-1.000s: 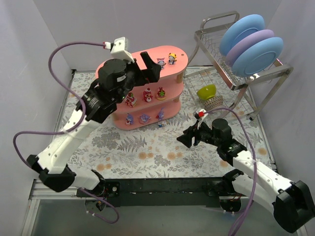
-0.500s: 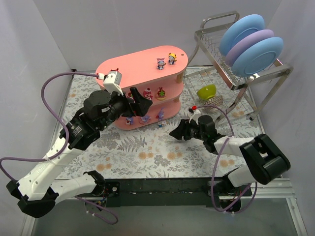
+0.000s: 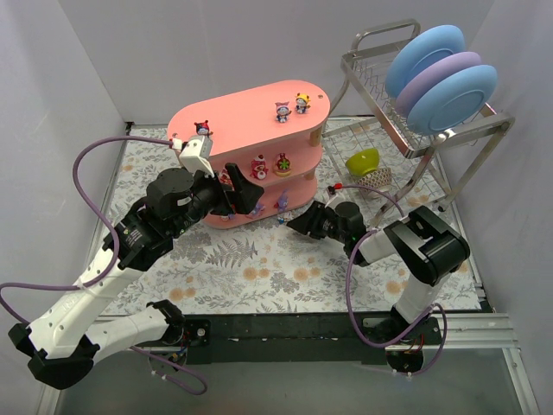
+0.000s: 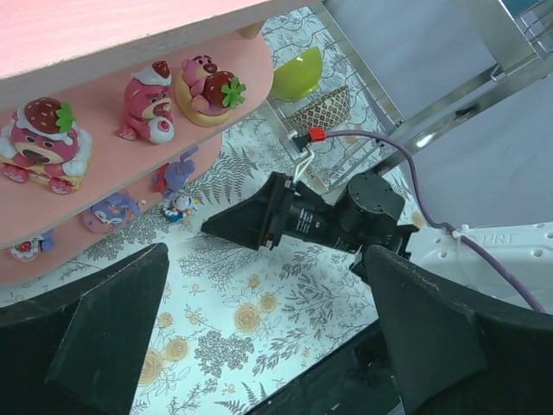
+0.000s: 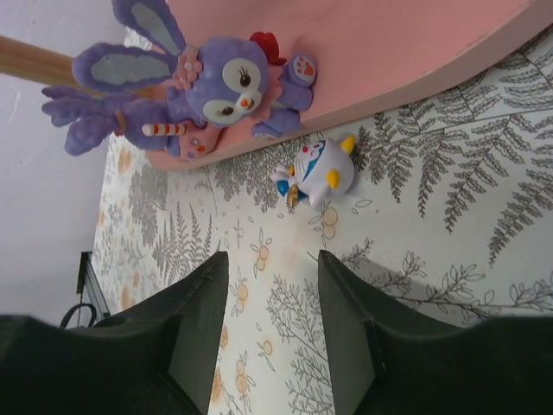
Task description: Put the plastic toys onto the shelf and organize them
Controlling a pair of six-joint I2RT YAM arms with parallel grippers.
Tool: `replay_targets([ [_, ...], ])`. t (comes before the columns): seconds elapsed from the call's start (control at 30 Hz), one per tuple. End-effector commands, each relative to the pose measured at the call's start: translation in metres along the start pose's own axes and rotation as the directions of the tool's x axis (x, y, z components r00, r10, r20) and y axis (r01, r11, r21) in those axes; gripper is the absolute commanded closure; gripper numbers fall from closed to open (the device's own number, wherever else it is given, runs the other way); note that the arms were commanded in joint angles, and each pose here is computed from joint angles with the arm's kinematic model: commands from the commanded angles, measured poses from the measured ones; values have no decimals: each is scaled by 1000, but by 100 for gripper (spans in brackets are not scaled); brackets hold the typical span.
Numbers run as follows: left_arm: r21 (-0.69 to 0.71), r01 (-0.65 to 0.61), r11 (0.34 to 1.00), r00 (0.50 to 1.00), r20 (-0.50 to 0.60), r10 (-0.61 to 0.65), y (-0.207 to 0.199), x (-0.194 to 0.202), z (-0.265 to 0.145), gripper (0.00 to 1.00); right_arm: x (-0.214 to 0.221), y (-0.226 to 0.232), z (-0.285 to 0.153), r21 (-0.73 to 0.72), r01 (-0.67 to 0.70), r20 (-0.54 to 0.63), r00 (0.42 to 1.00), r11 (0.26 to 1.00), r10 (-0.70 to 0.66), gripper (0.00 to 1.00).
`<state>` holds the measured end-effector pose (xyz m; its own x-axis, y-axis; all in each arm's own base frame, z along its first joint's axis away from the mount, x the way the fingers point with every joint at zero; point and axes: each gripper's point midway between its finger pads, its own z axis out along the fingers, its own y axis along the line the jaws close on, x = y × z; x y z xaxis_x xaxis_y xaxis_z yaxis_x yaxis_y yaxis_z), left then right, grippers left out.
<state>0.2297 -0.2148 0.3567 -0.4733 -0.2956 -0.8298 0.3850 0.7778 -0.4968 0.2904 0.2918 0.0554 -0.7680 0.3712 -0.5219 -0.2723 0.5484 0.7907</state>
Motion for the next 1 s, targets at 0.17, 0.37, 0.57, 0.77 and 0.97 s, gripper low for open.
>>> replay_targets([
  [0.17,-12,-5,1000,1000,-3,5,5,3,-6,2,-20,-2,27,63,-111,110,988,992,104,50],
  [0.37,-23,-6,1000,1000,-1,6,8,3,-7,2,-14,-7,34,93,-139,109,986,986,129,53],
  [0.57,-29,-7,1000,1000,4,8,10,3,-9,2,-10,-10,38,117,-158,109,983,980,145,56],
  [0.77,-33,-8,999,1000,3,8,11,4,-9,2,-11,-10,41,124,-163,124,981,979,147,58],
  [0.97,-35,-10,999,1000,0,10,12,5,-9,2,-10,-9,45,120,-177,122,979,977,162,60],
])
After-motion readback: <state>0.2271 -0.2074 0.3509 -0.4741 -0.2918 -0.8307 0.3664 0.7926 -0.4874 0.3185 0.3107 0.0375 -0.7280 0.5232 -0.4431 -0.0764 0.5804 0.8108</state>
